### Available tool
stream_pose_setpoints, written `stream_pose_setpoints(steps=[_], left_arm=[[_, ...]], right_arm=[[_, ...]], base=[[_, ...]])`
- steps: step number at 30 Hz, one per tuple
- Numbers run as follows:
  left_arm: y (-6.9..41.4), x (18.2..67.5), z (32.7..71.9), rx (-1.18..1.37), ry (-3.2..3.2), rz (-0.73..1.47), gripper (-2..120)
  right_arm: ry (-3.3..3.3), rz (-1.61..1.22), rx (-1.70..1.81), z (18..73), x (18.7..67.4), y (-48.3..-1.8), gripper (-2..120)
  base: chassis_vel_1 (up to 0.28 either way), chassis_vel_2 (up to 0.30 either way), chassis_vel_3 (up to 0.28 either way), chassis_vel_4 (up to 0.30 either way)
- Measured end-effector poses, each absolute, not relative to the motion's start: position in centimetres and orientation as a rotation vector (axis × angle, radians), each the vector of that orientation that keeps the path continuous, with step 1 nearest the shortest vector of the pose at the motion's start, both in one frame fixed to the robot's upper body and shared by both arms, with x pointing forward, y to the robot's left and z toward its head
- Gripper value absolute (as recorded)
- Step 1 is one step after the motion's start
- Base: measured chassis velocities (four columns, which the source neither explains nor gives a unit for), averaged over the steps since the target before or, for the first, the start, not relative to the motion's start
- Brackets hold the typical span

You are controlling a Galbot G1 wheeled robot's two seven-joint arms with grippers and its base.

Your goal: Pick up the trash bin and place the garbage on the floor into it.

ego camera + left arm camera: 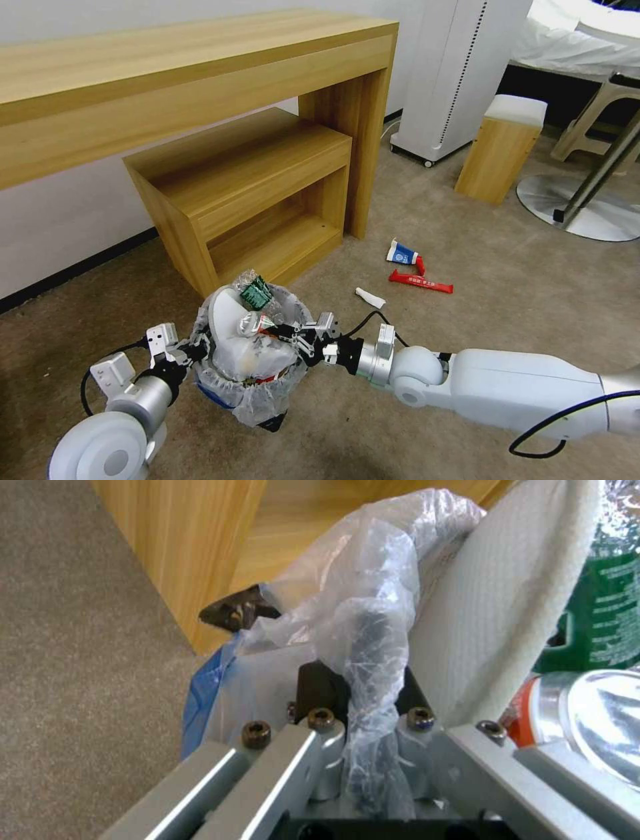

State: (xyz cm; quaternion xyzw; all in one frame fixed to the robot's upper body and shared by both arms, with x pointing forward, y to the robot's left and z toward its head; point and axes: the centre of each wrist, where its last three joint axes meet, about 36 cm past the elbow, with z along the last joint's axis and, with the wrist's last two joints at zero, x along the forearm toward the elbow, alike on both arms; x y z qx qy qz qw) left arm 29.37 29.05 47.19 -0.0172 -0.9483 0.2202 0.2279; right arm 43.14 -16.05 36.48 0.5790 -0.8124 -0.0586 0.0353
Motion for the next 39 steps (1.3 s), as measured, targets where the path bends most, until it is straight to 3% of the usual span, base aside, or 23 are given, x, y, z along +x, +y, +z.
stream_pose_setpoints(steps=[8,9,14,16,18,22,24,26,39], left_arm=[[29.2,29.6,46.8,-0.037,-2.604,0.605,2],[29.2,29.6,46.7,-0.036,-2.602,0.604,2],[29.3,29.6,46.6,-0.035,-2.599,0.601,2],[29.5,29.6,46.4,-0.031,-2.596,0.590,2],[29.5,29.6,46.4,-0.031,-2.596,0.588,2],[29.7,29.7,46.3,-0.028,-2.596,0.570,2],[29.8,29.7,46.3,-0.027,-2.597,0.567,2],[29.9,29.7,46.2,-0.026,-2.599,0.561,2],[30.1,28.5,45.7,0.003,-2.616,0.521,2]], right_arm=[[-2.526,-0.217,1.791,37.8,43.0,-16.0,28],[-2.535,-0.229,1.793,38.2,42.9,-15.9,37],[-2.559,-0.252,1.785,39.0,42.8,-16.1,51],[-2.597,-0.282,1.761,39.8,42.7,-16.3,62],[-2.608,-0.291,1.753,40.0,42.7,-16.3,64],[-2.723,-0.352,1.661,41.7,42.6,-17.8,84],[-2.737,-0.357,1.649,41.9,42.6,-17.9,84],[-2.829,-0.390,1.539,42.5,42.4,-19.3,96],[-3.120,-0.384,1.049,44.1,43.9,-23.7,100]], base=[[0.000,0.000,0.000,0.000],[0.000,0.000,0.000,0.000],[0.000,0.000,0.000,0.000],[0.000,0.000,0.000,0.000],[0.000,0.000,0.000,0.000],[0.000,0.000,0.000,0.000],[0.000,0.000,0.000,0.000],[0.000,0.000,0.000,0.000],[0.000,0.000,0.000,0.000]])
